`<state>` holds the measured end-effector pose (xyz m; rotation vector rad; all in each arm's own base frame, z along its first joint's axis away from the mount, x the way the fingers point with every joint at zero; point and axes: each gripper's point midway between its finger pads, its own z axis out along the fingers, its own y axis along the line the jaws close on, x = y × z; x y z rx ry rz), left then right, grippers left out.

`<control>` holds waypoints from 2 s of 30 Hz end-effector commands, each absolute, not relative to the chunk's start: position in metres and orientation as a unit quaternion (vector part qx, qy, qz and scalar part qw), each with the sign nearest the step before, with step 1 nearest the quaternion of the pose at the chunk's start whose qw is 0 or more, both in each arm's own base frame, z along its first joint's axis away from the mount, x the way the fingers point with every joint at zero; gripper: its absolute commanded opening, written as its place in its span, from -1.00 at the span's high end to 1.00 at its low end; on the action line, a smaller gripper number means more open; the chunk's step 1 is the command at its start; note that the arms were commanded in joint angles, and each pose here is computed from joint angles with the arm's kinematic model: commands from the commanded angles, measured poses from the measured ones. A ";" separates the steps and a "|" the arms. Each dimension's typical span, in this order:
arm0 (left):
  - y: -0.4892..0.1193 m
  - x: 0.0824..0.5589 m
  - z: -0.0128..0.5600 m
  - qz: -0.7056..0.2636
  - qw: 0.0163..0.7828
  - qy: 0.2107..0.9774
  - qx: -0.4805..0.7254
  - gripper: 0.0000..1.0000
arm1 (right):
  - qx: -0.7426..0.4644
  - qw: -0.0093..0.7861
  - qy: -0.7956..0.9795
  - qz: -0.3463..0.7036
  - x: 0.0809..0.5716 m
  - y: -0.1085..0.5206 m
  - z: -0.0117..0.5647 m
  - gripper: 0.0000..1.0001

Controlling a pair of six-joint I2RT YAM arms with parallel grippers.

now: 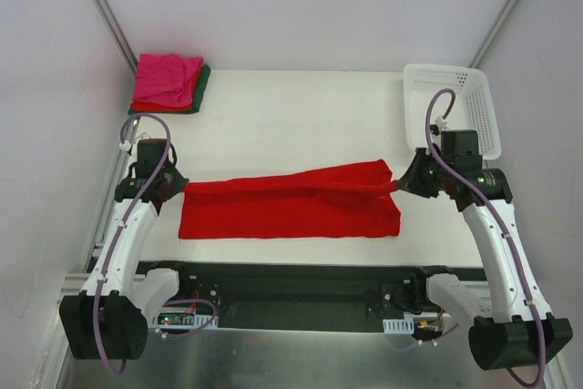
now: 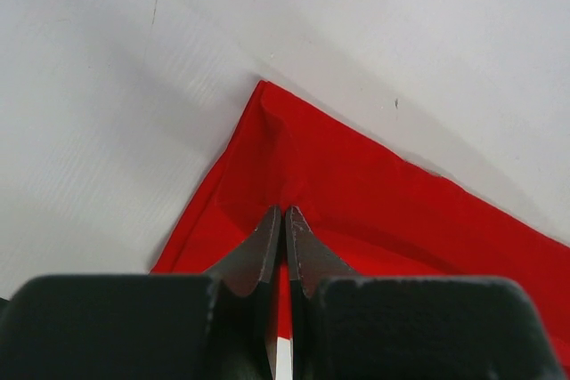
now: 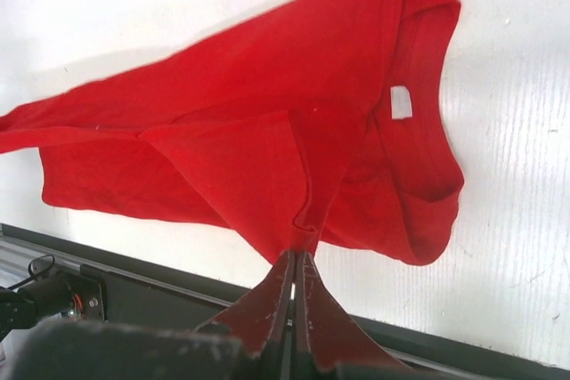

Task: Fold and stack the t-shirts
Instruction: Fold the other side of the tshirt into a rectangle

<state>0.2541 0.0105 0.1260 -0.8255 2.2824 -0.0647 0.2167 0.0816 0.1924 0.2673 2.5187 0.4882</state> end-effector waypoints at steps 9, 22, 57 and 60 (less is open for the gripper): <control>0.014 0.255 0.148 -0.022 0.376 0.874 -0.307 1.00 | 0.096 0.346 0.918 0.167 0.215 0.071 0.240 0.98; 0.016 0.236 0.126 -0.005 0.345 0.887 -0.307 1.00 | 0.089 0.301 0.931 0.185 0.199 0.080 0.221 0.98; 0.023 0.217 0.052 0.060 0.211 0.916 -0.335 1.00 | 0.074 0.176 0.962 0.195 0.172 0.093 0.147 0.98; 0.022 0.215 0.050 0.058 0.209 0.916 -0.336 0.82 | 0.072 0.175 0.963 0.194 0.173 0.094 0.145 0.98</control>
